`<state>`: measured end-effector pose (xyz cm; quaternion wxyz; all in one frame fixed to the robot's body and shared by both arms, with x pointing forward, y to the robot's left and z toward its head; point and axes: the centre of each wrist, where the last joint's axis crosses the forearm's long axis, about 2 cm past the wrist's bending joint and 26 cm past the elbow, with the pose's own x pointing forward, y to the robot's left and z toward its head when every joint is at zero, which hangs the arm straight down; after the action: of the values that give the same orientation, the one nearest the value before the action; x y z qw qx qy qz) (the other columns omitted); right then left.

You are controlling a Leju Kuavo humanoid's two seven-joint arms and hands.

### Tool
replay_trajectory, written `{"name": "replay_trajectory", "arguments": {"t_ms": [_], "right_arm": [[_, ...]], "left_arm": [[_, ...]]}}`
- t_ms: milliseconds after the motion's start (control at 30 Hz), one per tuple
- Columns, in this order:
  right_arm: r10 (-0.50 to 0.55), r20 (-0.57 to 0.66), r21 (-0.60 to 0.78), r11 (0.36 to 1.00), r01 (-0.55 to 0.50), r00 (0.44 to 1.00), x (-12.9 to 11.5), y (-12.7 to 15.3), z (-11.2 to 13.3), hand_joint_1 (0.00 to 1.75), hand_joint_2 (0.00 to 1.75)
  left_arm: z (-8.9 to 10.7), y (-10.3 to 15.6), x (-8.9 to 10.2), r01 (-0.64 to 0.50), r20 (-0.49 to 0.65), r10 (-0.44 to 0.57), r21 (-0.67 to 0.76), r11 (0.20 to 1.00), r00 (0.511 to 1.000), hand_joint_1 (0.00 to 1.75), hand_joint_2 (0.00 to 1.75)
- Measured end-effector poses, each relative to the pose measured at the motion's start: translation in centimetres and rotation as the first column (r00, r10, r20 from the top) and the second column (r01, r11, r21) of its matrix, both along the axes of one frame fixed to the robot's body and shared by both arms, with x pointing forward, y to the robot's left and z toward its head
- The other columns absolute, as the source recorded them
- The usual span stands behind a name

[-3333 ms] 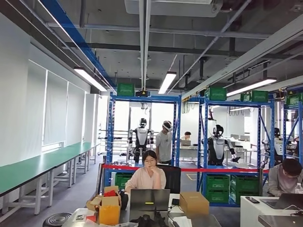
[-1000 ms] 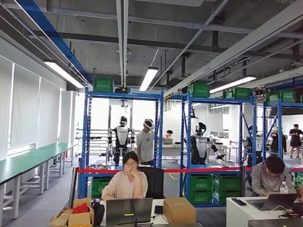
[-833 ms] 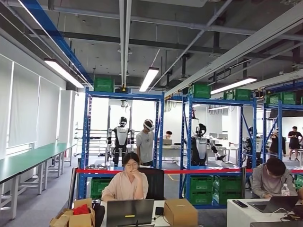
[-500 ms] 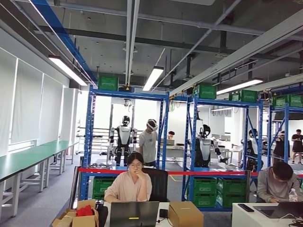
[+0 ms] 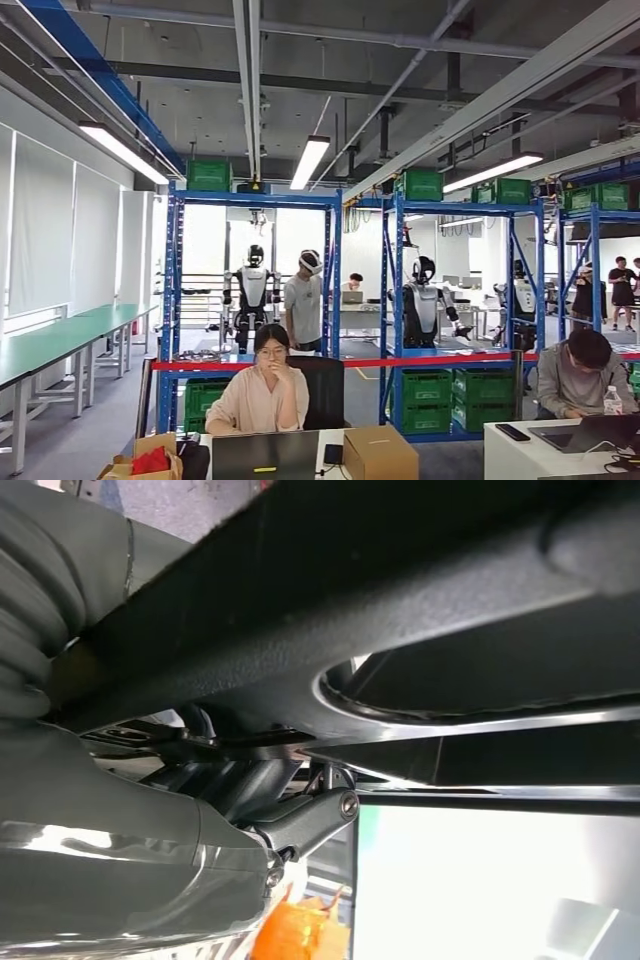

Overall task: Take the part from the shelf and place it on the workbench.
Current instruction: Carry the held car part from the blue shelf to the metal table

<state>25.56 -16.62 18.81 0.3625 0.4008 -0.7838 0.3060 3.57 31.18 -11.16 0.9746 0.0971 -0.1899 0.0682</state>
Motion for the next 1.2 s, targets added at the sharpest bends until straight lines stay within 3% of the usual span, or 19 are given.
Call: {"name": "replay_trajectory", "arguments": {"t_ms": [1200], "right_arm": [[-0.02, 0.041, -0.017, 1.0, 0.021, 0.999, 0.76, -0.61, 0.49, 1.75, 1.75]], "left_arm": [[0.03, 0.51, 0.13, 0.005, 0.022, -0.005, 0.013, 1.0, 1.0, 0.0, 1.75]]}}
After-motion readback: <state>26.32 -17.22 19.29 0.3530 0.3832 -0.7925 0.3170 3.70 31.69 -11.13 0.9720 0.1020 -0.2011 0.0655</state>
